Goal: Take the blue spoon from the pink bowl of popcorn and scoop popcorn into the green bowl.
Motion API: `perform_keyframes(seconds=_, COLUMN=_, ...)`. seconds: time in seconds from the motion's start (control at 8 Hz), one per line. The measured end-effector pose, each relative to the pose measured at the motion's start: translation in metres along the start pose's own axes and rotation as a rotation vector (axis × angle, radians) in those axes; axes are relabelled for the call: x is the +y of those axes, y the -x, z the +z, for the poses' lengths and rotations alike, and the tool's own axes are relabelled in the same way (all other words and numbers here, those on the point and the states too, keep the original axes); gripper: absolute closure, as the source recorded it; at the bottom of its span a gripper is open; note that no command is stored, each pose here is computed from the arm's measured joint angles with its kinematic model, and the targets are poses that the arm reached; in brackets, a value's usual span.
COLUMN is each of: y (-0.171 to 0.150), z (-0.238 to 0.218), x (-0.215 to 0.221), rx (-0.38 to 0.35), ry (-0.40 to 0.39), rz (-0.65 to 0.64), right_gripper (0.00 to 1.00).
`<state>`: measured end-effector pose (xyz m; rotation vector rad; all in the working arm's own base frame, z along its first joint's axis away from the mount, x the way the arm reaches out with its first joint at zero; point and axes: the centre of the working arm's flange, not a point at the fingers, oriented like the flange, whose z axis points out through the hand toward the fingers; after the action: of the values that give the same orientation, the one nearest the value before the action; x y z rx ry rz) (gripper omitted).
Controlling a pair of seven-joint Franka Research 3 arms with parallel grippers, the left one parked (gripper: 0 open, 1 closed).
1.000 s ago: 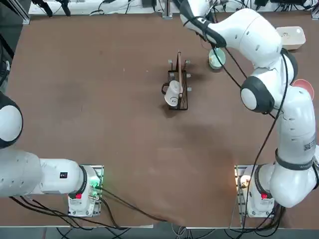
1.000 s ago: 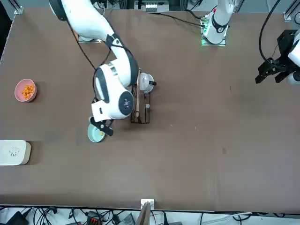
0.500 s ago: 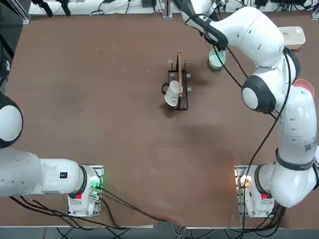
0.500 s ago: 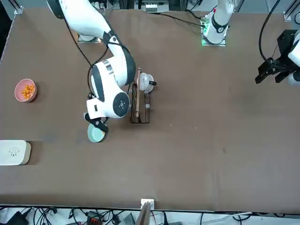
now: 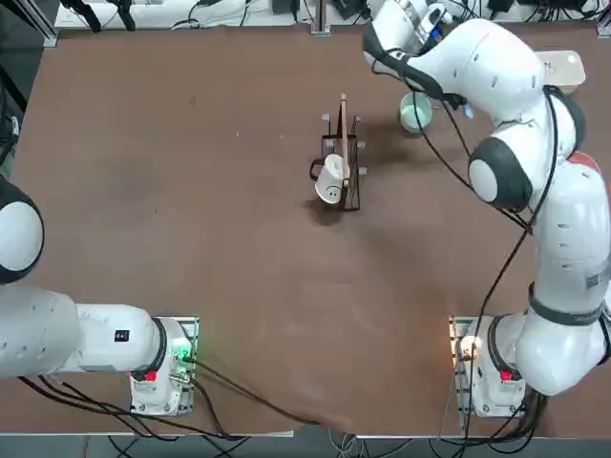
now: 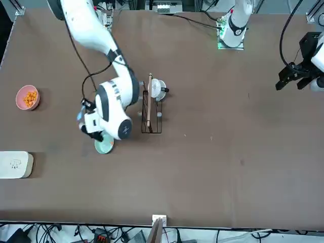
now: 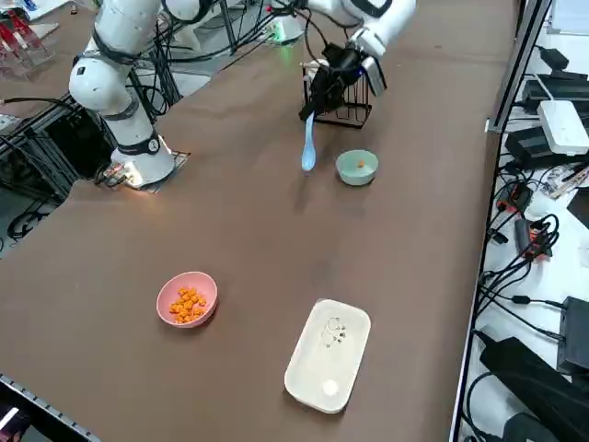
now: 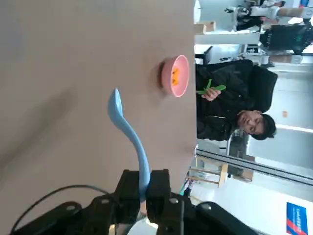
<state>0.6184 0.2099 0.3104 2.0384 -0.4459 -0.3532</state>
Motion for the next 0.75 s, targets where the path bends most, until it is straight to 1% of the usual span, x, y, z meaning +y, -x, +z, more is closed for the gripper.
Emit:
perform_keyframes(seconds=0.12, y=-0.015, z=0.030, x=0.019, rx=0.028, ry=0.005, rz=0.001, right_gripper=0.89)
perform_keyframes(seconds=0.25, y=-0.023, z=0.063, x=0.044, rx=0.052, ry=0.021, rz=0.000, right_gripper=0.89)
perform_keyframes(seconds=0.38, y=-0.025, z=0.096, x=0.064, rx=0.074, ry=0.062, rz=-0.004, right_gripper=0.89)
perform_keyframes(seconds=0.5, y=-0.024, z=0.130, x=0.070, rx=0.095, ry=0.122, rz=-0.023, right_gripper=0.89)
perform_keyframes(seconds=0.62, y=-0.025, z=0.168, x=0.067, rx=0.113, ry=0.178, rz=-0.050, right_gripper=0.89)
perform_keyframes(seconds=0.75, y=-0.030, z=0.205, x=0.063, rx=0.112, ry=0.215, rz=-0.071, right_gripper=0.89)
